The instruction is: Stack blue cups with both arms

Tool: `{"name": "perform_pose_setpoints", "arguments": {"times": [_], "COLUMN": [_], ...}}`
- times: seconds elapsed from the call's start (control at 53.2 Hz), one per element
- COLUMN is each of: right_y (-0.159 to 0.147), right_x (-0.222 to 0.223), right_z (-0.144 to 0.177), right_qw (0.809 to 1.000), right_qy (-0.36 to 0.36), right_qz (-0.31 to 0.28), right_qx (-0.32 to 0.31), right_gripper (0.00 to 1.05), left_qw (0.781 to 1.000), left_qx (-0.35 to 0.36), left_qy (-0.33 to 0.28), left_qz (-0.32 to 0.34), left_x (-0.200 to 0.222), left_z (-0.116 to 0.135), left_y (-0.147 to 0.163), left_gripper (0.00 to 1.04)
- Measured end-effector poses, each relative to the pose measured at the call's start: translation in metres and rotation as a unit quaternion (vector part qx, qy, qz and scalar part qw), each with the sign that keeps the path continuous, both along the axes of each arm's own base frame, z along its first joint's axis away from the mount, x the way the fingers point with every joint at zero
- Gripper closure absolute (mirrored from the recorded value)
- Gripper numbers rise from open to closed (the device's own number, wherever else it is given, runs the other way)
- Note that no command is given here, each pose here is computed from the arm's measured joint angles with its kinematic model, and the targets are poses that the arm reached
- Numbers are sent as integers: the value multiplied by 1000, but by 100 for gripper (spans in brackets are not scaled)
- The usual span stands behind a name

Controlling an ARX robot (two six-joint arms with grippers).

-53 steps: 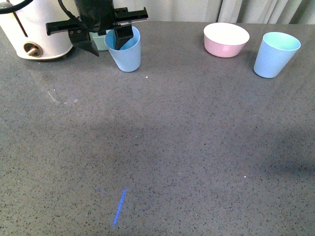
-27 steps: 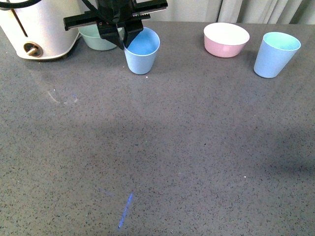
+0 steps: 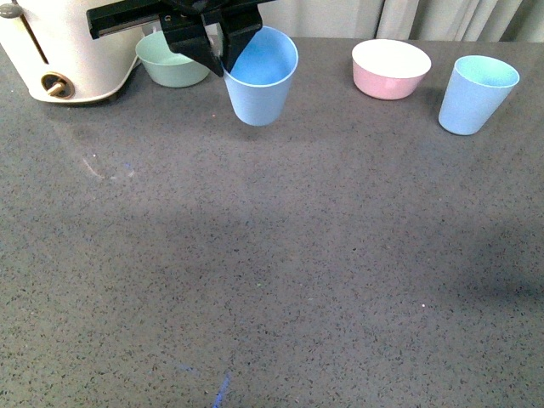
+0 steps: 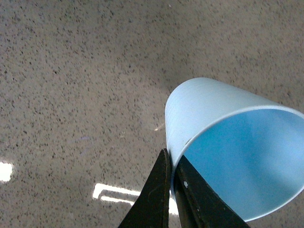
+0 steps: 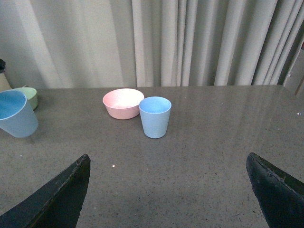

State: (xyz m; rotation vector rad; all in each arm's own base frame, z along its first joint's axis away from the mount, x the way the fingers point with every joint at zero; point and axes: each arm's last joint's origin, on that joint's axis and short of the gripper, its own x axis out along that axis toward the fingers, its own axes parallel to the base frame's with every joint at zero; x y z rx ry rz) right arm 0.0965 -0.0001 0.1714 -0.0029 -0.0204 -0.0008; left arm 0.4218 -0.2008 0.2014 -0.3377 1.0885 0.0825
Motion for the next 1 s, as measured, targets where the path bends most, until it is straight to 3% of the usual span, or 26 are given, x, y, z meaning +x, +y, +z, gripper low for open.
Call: {"name": "perform_pose_setpoints", "arguments": {"times": [0.244,0.526,0.996], "right_y": [0,0,0], "right_x": [0,0,0], "right_z": [0,0,0], "right_qw": [1000,1000,1000], "right_qy": [0,0,0], "right_qz": [0,0,0], "right_qx": [0,0,0], "right_gripper": [9,9,9], "left_qw": [999,998,995], "left_qx": [2,-4,10], "left_qy": [32,43,80], "left_qz": [-25,-36,-53], "left_x": [-28,-33,-48], "left_z": [-15,-19,-45], "left_y": [-19,-25,-37], "left_gripper": [102,102,102]}}
